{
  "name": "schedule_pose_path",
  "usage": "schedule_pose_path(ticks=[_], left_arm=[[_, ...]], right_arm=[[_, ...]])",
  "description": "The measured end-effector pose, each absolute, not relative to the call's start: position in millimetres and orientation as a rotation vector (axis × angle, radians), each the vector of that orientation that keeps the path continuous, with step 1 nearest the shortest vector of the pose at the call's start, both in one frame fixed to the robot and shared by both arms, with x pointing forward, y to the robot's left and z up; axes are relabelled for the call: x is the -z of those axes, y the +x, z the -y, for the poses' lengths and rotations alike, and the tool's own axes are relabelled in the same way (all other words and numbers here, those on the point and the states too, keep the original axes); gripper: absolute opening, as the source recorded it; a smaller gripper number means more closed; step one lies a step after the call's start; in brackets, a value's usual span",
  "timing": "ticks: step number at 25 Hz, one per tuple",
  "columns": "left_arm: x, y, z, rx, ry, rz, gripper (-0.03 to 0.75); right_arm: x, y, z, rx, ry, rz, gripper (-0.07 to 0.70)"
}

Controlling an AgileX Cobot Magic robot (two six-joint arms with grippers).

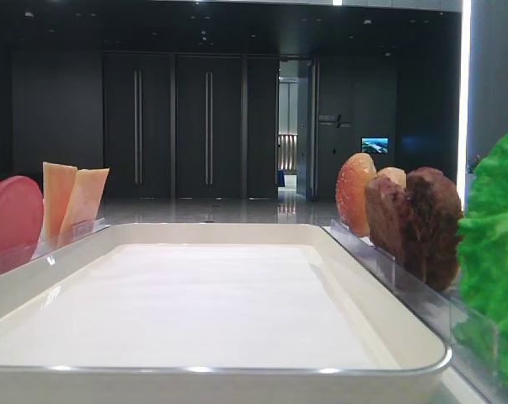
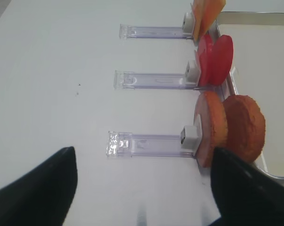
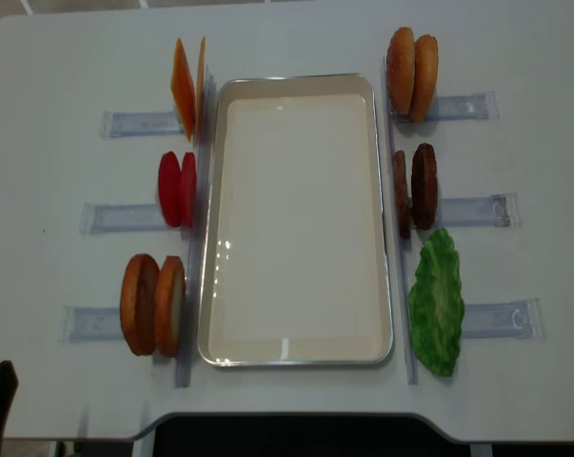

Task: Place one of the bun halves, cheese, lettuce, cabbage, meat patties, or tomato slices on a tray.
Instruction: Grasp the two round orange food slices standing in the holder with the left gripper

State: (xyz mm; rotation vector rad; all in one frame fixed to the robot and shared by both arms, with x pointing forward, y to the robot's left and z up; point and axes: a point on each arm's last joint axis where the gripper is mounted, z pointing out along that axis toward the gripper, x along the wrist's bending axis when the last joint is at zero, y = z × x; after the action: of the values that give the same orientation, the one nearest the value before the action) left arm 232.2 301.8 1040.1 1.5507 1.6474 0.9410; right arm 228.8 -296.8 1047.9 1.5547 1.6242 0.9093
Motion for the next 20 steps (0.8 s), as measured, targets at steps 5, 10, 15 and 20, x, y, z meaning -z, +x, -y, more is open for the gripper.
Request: schedule_pose_path(ticks=[5, 10, 15, 20], left_arm=[[-1040.1, 232.2, -301.8, -0.941, 1.551, -1.647, 0.692], [-1040.1, 232.2, -301.8, -0.941, 1.551, -1.647, 0.692], [-1040.1, 232.2, -301.8, -0.941, 1.551, -1.647, 0.692], [-1040.1, 232.2, -301.8, -0.941, 1.551, -1.647, 0.692]], right_arm=[[-1047.9, 228.8, 296.8, -0.909, 1.555, -1.624, 0.541], [-1047.9, 228.8, 296.8, -0.909, 1.555, -1.624, 0.541], [-1047.9, 228.8, 296.8, -0.909, 1.555, -1.624, 0.541], [-1047.9, 228.8, 296.8, -0.909, 1.555, -1.624, 0.541]])
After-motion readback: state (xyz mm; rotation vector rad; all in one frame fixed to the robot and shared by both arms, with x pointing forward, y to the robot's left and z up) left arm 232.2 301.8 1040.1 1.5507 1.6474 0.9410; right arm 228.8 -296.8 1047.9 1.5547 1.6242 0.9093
